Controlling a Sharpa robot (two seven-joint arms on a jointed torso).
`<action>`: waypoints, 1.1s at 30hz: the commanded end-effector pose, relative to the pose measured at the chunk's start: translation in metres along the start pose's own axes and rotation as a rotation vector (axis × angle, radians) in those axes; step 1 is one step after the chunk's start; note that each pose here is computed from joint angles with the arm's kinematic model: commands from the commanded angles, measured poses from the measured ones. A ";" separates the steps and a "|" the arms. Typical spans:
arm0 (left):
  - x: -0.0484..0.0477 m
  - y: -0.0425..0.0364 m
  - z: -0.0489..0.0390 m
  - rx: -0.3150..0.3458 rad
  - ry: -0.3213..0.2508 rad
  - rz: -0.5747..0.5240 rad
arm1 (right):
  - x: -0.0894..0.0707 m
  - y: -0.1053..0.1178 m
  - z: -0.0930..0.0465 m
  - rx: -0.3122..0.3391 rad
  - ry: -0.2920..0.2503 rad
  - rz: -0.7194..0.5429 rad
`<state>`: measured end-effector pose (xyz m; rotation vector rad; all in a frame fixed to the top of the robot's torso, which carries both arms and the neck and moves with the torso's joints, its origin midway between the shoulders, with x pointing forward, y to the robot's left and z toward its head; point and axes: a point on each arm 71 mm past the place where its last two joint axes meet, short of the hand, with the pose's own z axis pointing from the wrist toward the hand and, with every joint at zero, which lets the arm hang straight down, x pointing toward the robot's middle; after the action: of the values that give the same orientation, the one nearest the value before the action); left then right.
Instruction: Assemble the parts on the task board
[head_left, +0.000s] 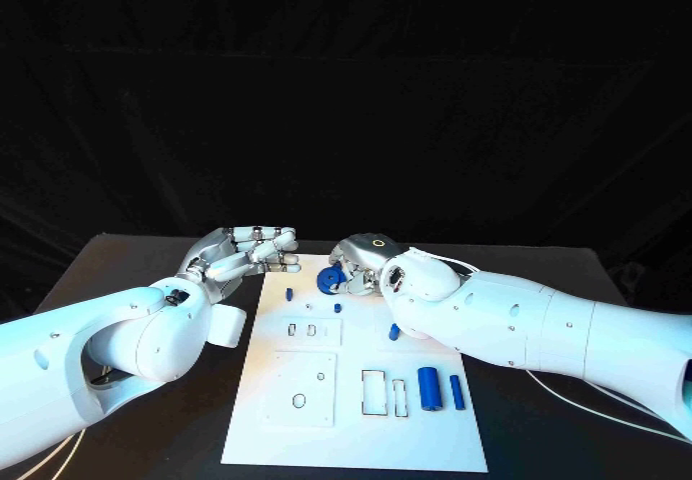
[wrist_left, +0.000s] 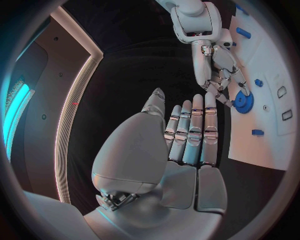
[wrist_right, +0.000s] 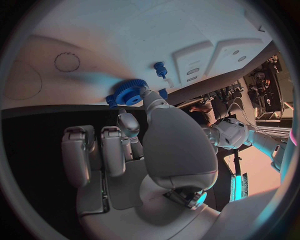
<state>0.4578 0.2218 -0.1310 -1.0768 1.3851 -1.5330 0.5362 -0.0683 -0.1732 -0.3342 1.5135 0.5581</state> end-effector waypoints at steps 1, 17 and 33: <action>0.0015 -0.0013 0.0003 0.005 0.010 -0.005 | 0.003 0.002 0.000 -0.011 0.034 -0.001; 0.0005 -0.0013 0.0002 0.003 0.006 -0.004 | 0.007 -0.005 0.000 0.024 0.089 0.053; -0.0027 -0.0007 0.0007 0.001 0.004 -0.003 | -0.019 -0.039 -0.040 0.013 -0.065 0.184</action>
<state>0.4594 0.2252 -0.1317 -1.0817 1.3831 -1.5219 0.5273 -0.1220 -0.1679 -0.2184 1.5370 0.6037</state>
